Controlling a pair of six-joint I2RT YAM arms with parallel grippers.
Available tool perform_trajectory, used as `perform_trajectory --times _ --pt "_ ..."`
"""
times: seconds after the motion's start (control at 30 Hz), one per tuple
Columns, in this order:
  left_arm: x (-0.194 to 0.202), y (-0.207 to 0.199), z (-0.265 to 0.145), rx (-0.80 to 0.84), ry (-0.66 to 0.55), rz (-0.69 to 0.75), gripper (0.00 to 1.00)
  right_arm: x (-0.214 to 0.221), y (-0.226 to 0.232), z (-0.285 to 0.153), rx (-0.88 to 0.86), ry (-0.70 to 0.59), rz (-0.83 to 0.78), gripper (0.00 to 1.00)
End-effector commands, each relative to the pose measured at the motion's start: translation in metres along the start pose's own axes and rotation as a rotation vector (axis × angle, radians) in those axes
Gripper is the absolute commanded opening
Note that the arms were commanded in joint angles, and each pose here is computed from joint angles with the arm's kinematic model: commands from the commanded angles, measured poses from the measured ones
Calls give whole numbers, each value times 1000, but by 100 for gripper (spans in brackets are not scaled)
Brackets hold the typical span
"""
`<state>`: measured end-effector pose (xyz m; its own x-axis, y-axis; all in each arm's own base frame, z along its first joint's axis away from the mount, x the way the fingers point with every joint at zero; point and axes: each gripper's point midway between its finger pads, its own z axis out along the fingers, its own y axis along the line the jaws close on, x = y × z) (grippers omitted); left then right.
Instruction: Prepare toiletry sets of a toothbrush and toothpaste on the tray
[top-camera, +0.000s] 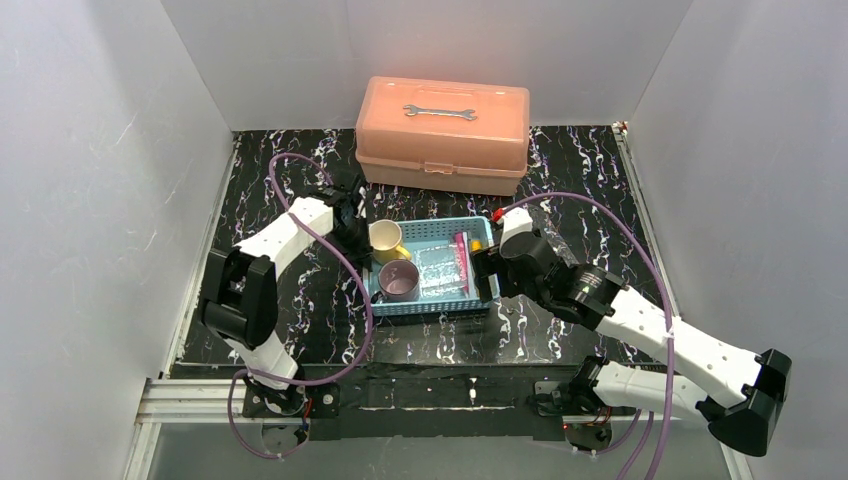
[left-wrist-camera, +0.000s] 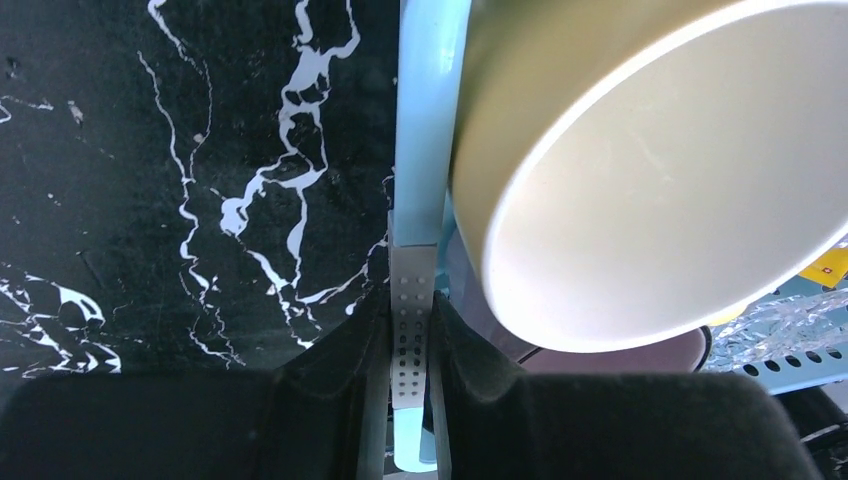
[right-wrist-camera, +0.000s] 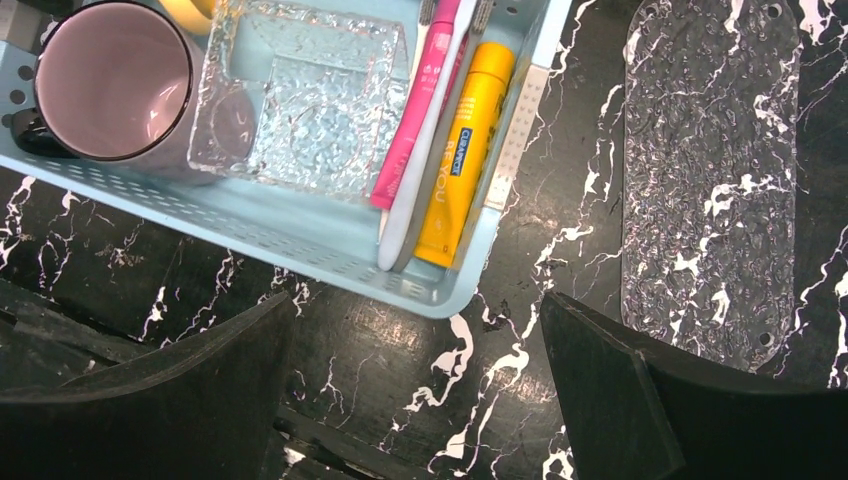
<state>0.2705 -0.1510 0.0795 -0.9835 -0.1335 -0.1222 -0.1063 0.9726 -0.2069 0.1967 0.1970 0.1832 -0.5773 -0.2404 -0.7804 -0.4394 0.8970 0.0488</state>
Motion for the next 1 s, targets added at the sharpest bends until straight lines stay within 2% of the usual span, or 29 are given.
perform_trajectory --times 0.0,0.97 --pt "-30 -23 1 65 -88 -62 0 -20 -2 -13 5 -59 27 100" --pt "-115 -37 24 -46 -145 44 0 -17 -10 -23 31 -44 31 100"
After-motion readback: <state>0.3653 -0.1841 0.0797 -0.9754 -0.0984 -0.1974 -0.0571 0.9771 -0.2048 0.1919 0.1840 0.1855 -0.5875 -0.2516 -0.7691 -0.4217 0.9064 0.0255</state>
